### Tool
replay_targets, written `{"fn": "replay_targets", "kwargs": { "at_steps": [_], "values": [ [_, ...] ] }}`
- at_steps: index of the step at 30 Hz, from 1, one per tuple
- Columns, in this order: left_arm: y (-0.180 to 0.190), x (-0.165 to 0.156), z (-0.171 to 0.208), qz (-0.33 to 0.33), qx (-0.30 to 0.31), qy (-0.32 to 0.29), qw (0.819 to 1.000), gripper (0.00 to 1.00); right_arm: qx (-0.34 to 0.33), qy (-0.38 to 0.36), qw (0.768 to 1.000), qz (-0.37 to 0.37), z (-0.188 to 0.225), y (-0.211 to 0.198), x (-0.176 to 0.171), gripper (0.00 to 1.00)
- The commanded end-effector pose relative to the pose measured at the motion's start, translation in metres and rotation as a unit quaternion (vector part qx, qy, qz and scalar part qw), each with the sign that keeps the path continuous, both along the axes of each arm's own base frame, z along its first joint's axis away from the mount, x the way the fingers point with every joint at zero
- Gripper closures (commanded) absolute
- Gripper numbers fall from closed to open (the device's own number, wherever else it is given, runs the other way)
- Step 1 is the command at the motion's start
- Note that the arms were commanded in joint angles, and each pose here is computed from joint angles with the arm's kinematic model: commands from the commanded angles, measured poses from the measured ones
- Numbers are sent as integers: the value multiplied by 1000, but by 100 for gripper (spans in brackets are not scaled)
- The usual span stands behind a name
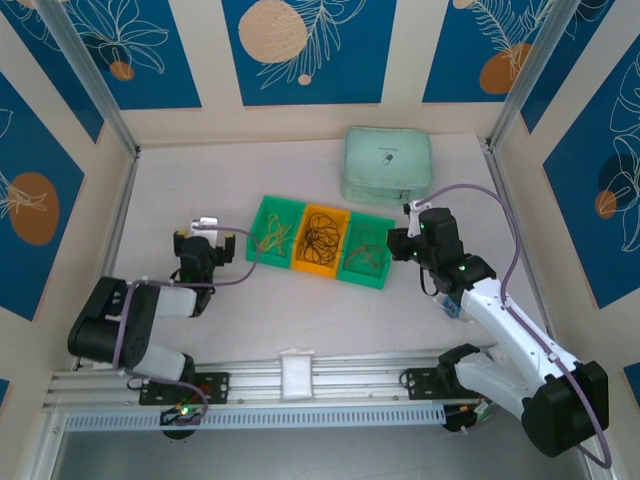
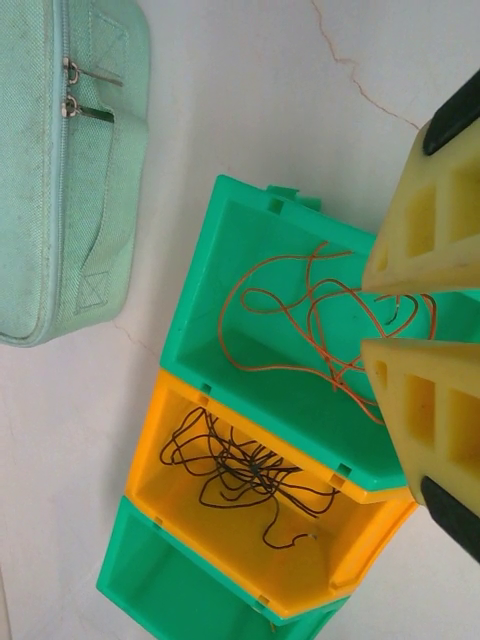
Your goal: Untangle the cables
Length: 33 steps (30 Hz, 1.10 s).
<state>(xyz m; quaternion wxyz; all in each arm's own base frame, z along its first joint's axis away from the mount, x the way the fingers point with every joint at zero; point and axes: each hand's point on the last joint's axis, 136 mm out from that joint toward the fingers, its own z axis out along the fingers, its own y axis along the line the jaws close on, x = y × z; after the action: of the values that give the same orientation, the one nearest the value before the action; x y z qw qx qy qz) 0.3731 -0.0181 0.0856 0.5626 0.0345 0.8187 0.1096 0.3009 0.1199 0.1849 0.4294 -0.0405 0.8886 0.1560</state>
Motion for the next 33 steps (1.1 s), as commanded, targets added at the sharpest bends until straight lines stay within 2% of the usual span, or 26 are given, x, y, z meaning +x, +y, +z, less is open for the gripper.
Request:
{"fn": "replay_targets", "kwargs": {
  "at_steps": [1,4,6,11,16,19,24,33],
  "values": [
    [1,6,26,-9,-22,-63,998,1,2,-13,1000,2,-1,-1,6,80],
    [-12,13,17,-51,-18,-63,997,1,1,-22,1000,-9,-3,-7,12,80],
    [-8,13,8,-45,-31,-27,998,1,-2,-32,999,-23,-4,-16,18,80],
    [-8,20,9,-55,-40,-29,997,1,-16,-96,993,-66,-6,-43,37,80],
    [-9,19,9,-56,-42,-28,997,1,-51,-171,977,-113,-10,-79,55,75],
    [-8,20,9,-55,-42,-28,997,1,-53,-180,974,-127,-21,-95,60,75],
    [-9,19,9,-56,-42,-28,997,1,-18,-174,975,-138,-41,-110,65,75],
    [-8,19,9,-55,-42,-28,997,0,-18,-191,976,-104,-59,-103,72,76]
  ]
}}
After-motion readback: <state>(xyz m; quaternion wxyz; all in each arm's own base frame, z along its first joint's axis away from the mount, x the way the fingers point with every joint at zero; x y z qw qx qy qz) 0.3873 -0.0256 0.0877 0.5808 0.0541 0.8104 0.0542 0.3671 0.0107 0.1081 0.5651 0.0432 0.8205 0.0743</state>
